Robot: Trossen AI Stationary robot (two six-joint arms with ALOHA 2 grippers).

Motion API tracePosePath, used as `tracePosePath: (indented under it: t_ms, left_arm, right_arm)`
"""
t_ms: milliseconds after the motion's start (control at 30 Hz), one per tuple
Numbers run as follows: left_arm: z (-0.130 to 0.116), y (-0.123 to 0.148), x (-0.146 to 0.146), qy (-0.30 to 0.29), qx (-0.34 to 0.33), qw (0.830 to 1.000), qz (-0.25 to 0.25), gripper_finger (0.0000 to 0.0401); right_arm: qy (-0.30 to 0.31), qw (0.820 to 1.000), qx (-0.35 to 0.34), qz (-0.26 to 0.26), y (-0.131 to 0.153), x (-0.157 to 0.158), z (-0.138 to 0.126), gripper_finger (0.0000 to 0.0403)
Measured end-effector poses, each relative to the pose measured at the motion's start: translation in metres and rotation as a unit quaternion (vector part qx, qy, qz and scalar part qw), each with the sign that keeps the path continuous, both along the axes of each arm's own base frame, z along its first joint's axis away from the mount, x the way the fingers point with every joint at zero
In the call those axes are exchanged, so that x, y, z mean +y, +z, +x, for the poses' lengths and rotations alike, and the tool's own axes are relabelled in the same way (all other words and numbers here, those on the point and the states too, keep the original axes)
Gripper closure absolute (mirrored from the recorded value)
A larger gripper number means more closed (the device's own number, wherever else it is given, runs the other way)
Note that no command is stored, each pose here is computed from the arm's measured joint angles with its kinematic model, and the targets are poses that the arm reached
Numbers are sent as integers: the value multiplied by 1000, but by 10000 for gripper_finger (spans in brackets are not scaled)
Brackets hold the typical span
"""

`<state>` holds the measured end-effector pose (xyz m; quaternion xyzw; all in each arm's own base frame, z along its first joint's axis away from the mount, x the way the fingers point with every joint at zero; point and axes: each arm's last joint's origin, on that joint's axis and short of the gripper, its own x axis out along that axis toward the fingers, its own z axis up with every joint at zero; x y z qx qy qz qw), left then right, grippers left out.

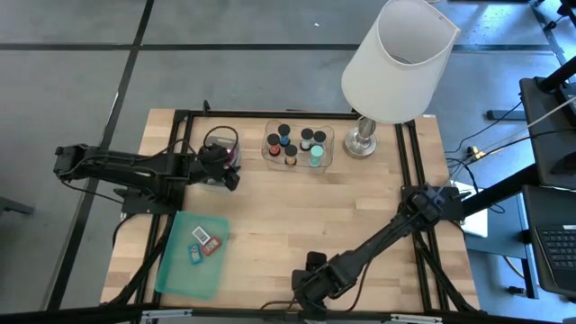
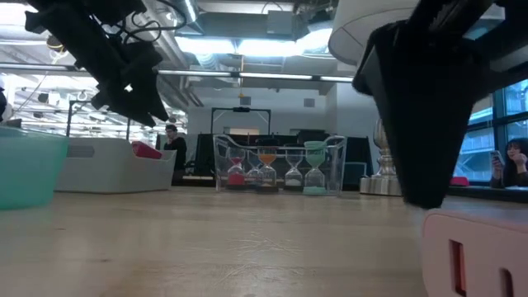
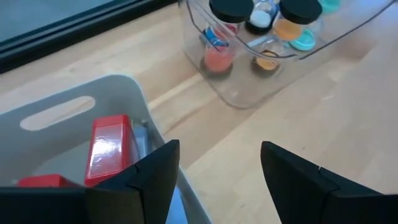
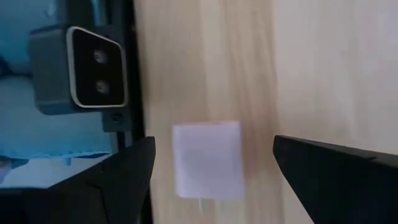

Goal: Pick & Place Office items
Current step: Put the pink charger adapter into the gray bin

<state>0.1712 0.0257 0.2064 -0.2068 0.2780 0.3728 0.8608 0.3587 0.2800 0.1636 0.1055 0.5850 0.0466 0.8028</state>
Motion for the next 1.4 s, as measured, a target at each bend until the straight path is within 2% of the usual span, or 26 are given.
tracePosePath:
  t_ms: [167, 400, 533, 733, 867, 967, 1067, 1200, 1333, 1400]
  left_arm:
    - [0, 0, 0, -5, 0, 1000, -6, 180]
    - [0, 0, -1, -18, 4, 1000, -7, 180]
    - [0, 0, -1, -20, 6, 1000, -5, 182]
    - [3, 2, -1, -36, -7, 999, -9, 182]
    - [9, 7, -2, -72, -40, 997, -7, 186]
    - [14, 15, -4, -116, -80, 990, -11, 189]
    - [18, 23, -7, -167, -128, 977, -28, 189]
    - [22, 33, -11, -216, -188, 956, -60, 189]
    - [25, 40, -13, -239, -242, 935, -99, 188]
    - [27, 44, -15, -246, -264, 926, -115, 187]
  right_arm:
    - [32, 999, -1, -27, -16, 7, -2, 74]
    - [72, 996, -2, -46, -23, 8, -3, 83]
    - [78, 996, -2, -49, -23, 8, -3, 120]
    - [76, 996, -3, -48, -22, 8, -3, 207]
    - [75, 996, -3, -51, -22, 7, -2, 213]
    - [61, 994, -2, -87, -18, 0, -4, 213]
    - [31, 989, -15, -143, 1, -14, -7, 213]
    - [-19, 974, -73, -213, 40, -36, -9, 213]
    - [-87, 942, -174, -273, 82, -61, -4, 207]
    - [-108, 927, -204, -295, 97, -75, 1, 204]
